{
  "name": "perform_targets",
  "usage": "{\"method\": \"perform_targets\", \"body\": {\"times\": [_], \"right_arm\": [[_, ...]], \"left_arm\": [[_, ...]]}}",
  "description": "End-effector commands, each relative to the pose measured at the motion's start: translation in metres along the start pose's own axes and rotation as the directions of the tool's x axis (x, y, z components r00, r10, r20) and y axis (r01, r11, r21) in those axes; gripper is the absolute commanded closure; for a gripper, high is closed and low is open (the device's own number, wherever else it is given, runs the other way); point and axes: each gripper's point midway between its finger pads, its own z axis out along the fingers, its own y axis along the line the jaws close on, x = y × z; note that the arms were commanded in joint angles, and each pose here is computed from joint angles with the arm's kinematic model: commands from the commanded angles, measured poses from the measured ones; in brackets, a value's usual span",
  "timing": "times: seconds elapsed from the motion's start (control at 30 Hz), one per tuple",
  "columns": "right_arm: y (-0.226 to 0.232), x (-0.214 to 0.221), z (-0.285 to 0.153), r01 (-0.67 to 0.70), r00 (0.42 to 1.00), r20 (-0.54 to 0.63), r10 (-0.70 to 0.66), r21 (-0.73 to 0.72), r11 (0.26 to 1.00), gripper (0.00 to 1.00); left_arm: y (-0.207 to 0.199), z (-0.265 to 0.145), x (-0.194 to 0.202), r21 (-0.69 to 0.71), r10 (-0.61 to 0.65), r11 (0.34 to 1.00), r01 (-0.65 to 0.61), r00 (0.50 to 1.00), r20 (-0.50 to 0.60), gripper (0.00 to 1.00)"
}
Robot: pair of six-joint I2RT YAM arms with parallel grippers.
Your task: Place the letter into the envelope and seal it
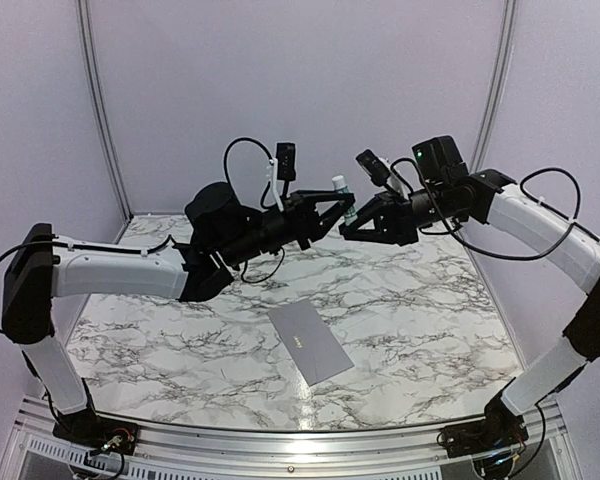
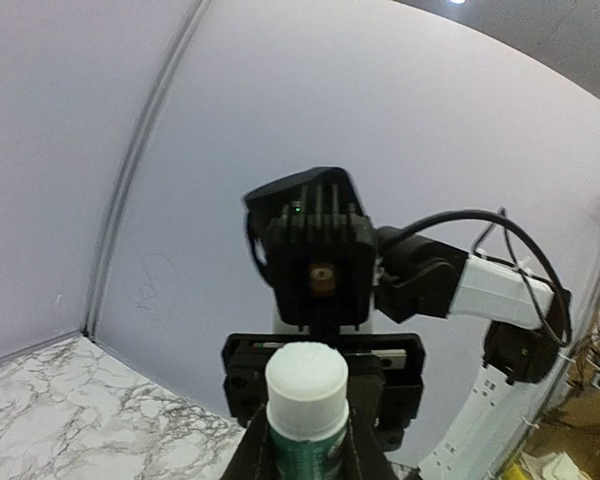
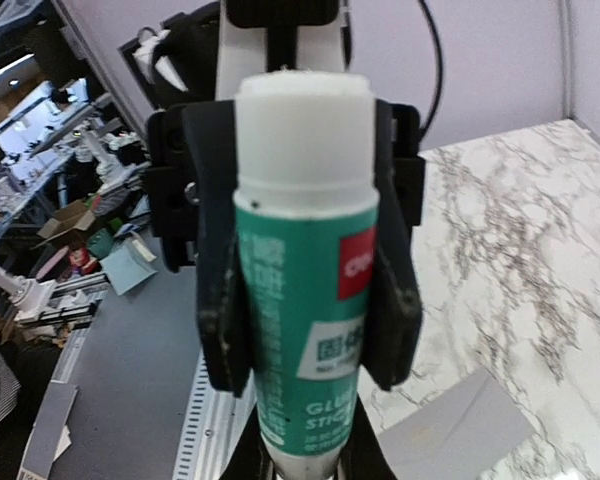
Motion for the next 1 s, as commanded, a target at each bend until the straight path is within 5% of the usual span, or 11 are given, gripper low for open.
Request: {"method": "perform_targets", "body": {"times": [0.0, 0.07, 0.17, 0.23, 0.3, 0.37, 0.47, 0.63, 0.97], "right_arm": [[-0.044, -0.034, -0.026, 0.088, 0.995, 0.003, -0.098, 0.411, 0.907, 1.00], [-0.073, -0.043, -0.053, 0.034, 0.997, 0.033, -0.071, 0.634, 0.773, 0.99], [-0.093, -0.049, -0.065, 0.004, 0.999, 0.028, -0.036, 0.743, 0.669, 0.99], [-0.095, -0.050, -0.066, 0.020, 0.999, 0.010, -0.044, 0.768, 0.640, 0.96], [-0.086, -0.051, -0.065, 0.020, 0.998, 0.021, -0.054, 0.748, 0.663, 0.82], [-0.070, -0.049, -0.060, 0.016, 0.997, 0.042, -0.059, 0.660, 0.751, 0.63], [-0.045, -0.040, -0.062, 0.041, 0.996, 0.051, -0.075, 0.483, 0.875, 0.48], [-0.012, -0.008, -0.053, 0.139, 0.990, -0.027, -0.136, 0.241, 0.960, 0.47], [0.006, -0.008, -0.036, 0.103, 0.994, 0.048, -0.103, -0.002, 0.995, 0.49]], "left_arm": [[0.042, 0.002, 0.002, -0.291, 0.033, 0.957, 0.006, 0.991, 0.129, 1.00], [0.062, 0.000, 0.008, -0.488, 0.098, 0.873, -0.002, 0.980, 0.171, 1.00], [0.083, 0.000, 0.010, -0.700, 0.195, 0.713, -0.036, 0.970, 0.148, 0.97], [0.087, 0.001, 0.010, -0.724, 0.204, 0.689, -0.031, 0.967, 0.152, 0.96], [0.085, 0.000, 0.004, -0.726, 0.222, 0.686, -0.047, 0.964, 0.147, 0.95], [0.078, 0.001, -0.003, -0.696, 0.237, 0.713, -0.084, 0.963, 0.126, 0.95], [0.058, 0.007, -0.010, -0.539, 0.227, 0.829, -0.147, 0.970, 0.085, 0.95], [0.014, 0.008, -0.014, -0.160, 0.163, 0.974, -0.159, 0.986, 0.017, 0.97], [-0.012, 0.010, -0.013, 0.078, 0.033, 0.996, -0.035, 0.999, 0.025, 1.00]]}}
